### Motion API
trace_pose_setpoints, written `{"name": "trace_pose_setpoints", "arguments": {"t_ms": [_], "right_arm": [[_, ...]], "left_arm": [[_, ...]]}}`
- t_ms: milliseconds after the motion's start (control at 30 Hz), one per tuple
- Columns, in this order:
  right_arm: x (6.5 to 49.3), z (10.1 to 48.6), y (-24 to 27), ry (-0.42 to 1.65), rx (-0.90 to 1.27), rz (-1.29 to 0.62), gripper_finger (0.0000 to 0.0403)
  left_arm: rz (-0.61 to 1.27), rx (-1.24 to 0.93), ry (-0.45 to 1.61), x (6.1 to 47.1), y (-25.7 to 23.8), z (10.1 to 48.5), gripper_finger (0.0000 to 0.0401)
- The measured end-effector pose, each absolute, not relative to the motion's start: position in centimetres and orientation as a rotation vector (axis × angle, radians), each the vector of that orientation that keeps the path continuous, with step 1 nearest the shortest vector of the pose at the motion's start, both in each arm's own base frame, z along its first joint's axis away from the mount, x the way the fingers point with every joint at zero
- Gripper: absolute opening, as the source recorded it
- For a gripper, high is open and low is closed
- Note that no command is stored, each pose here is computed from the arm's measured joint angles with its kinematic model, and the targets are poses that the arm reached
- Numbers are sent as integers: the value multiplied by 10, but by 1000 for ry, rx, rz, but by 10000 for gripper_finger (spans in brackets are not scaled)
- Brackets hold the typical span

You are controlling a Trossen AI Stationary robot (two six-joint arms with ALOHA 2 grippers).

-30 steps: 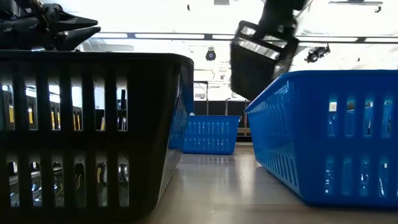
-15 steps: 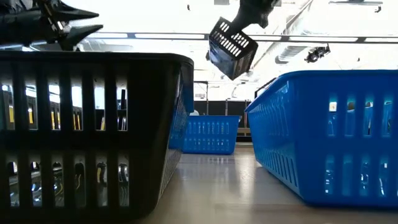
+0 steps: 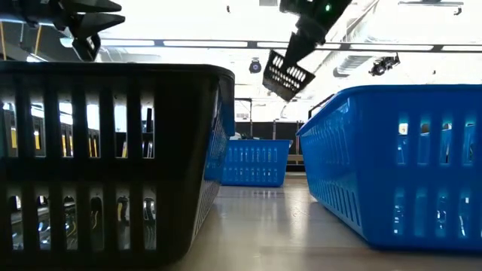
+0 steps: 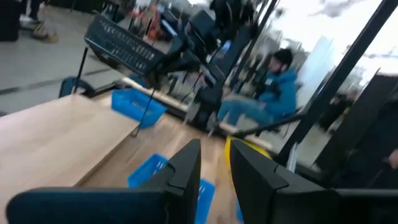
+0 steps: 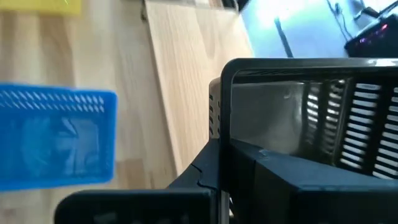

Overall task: Stack baskets on shelf by color
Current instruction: Put the middle right black basket on the shelf

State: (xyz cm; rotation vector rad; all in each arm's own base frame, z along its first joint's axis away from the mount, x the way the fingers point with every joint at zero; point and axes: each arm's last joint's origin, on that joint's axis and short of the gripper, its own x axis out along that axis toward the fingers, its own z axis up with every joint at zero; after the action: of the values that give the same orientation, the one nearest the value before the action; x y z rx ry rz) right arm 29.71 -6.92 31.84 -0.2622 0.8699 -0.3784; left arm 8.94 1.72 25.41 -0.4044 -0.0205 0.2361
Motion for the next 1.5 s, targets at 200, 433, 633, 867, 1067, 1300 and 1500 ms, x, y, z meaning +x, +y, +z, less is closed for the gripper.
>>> {"name": "trace_pose_setpoints", "arguments": {"t_ms": [200,433,633,867,1067,1300,1500], "right_arm": [[305,294,-87,988,-228,-362,0],[315,264,-99,1125,-209,-320,0],[325,239,-103,1217,-240,-256,0],[331,219,-105,1289,-263,-225,0],[331,217,-107,1300,-261,-232,0],[330,217,-109,1301,-253,-241,0],[330,217,-109,1298,-229,-265,27]], "left_arm": [[256,-395,113,93,18,270,76],[259,-407,295,100,18,276,76],[253,-422,443,108,18,268,76],[200,-452,572,115,17,258,76],[169,-469,654,122,16,251,76],[110,-458,751,135,9,242,76],[85,-450,828,143,1,234,76]]}}
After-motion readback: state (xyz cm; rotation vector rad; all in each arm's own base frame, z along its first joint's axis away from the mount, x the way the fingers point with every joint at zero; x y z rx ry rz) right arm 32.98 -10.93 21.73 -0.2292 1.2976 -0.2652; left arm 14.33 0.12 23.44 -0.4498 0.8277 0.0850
